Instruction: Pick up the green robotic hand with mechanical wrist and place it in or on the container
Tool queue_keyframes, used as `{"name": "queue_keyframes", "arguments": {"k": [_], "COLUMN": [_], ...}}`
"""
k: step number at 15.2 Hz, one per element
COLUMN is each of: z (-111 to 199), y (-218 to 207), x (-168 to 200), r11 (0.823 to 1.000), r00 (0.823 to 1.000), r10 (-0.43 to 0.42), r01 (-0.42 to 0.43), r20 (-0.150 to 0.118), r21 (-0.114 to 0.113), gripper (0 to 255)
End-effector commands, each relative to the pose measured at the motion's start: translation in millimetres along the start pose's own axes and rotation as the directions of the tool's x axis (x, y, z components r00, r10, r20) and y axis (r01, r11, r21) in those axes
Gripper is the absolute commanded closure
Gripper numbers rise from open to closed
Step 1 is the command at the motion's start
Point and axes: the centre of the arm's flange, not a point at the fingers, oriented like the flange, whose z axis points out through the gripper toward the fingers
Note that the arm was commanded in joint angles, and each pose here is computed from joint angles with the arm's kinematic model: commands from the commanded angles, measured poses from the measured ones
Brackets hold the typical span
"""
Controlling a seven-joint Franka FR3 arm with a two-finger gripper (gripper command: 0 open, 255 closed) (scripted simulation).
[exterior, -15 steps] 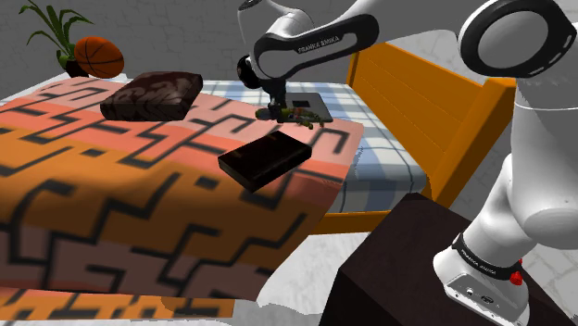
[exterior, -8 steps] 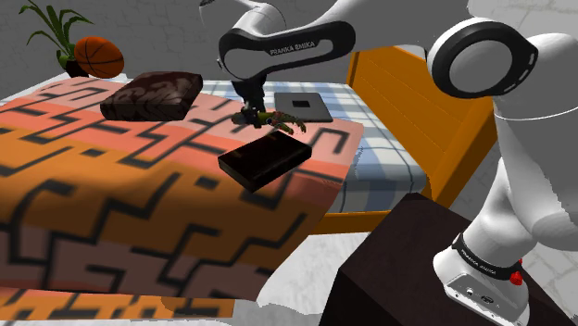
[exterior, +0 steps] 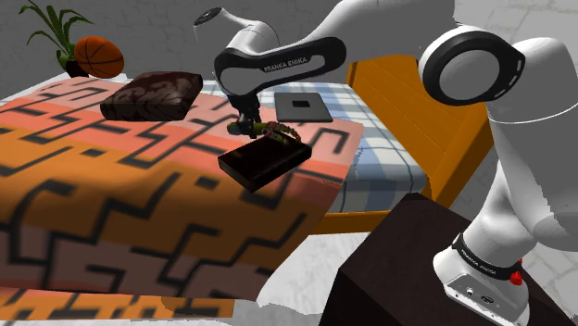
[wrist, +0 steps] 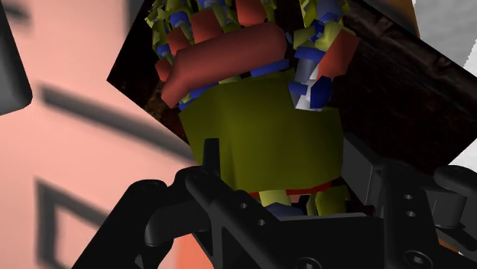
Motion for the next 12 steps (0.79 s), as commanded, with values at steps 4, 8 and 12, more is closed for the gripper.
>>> {"name": "queue_keyframes", "arguments": {"k": [4, 8, 12], "z": [23.9, 43.6, 57.4], "y": [-8.2, -14.8, -19.5], "x": [3.3, 7.2, 9.8], "r11": [1.0, 1.0, 1.0], "r00": [1.0, 1.0, 1.0], "r10": [0.0, 0.0, 0.0], "r01": [0.0, 0.0, 0.0], "r20": [-0.001, -0.001, -0.001], "r21": [0.0, 0.0, 0.0], "gripper": [255, 255, 255]}}
